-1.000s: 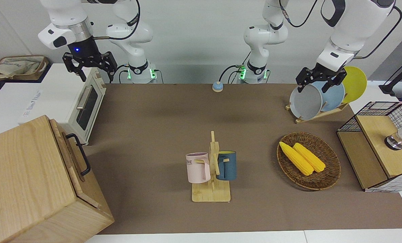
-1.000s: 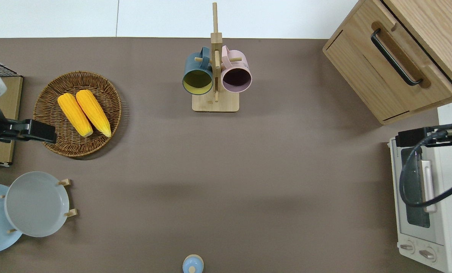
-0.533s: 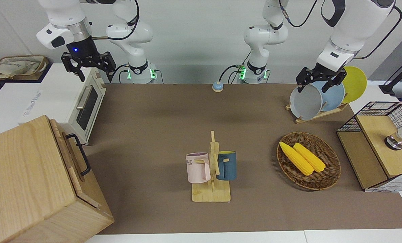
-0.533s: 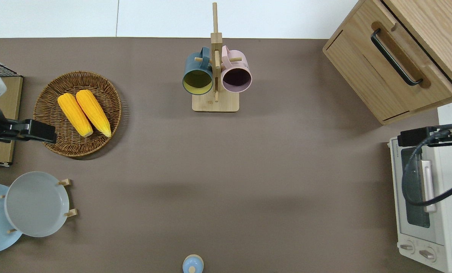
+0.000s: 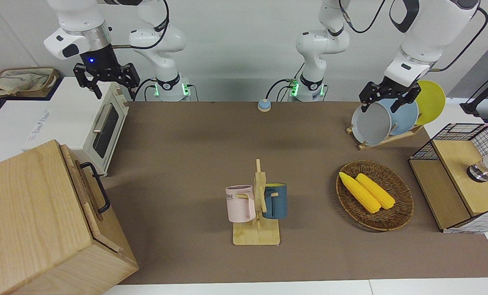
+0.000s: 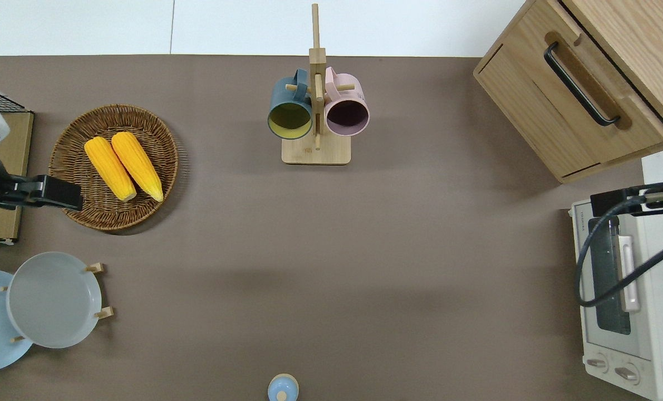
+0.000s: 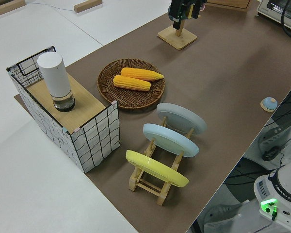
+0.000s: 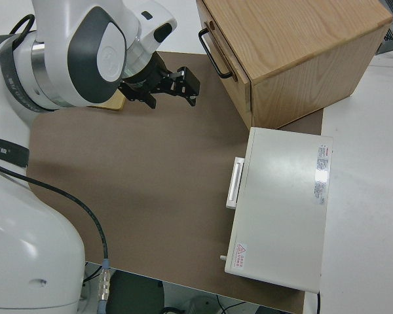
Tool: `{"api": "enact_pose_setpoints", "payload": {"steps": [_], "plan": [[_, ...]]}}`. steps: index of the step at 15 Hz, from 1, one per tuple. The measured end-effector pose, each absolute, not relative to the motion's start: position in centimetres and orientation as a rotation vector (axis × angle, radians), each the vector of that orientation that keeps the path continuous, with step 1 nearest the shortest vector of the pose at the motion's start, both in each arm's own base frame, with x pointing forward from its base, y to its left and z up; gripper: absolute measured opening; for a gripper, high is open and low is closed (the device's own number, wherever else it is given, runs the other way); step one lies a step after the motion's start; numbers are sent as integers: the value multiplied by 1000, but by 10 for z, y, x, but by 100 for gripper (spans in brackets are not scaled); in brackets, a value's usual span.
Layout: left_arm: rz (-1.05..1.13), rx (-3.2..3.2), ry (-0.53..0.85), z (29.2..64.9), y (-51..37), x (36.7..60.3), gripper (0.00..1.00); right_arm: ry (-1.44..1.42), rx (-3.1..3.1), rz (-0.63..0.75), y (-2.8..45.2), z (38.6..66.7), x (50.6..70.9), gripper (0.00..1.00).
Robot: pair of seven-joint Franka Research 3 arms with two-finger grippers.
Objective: Slide drawer open with right arm
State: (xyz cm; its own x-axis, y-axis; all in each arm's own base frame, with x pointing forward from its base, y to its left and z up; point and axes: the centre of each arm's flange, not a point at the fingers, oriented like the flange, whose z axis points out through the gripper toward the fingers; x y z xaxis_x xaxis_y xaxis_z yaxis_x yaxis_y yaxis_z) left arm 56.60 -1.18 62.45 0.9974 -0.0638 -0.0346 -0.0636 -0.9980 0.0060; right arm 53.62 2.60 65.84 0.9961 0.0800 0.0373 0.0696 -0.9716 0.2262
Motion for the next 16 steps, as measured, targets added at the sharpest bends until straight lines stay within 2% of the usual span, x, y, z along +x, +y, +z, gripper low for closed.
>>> {"api": "enact_pose_setpoints", "payload": {"steps": [4, 10, 16], "plan": [[-54, 3135, -100, 625, -12, 566, 100, 219, 2726, 70, 57, 653, 541, 99], [-55, 3135, -100, 625, -12, 566, 100, 266, 2490, 30, 62, 631, 561, 99], [-55, 3135, -100, 625, -12, 566, 100, 397, 2196, 52, 113, 611, 577, 99]]}}
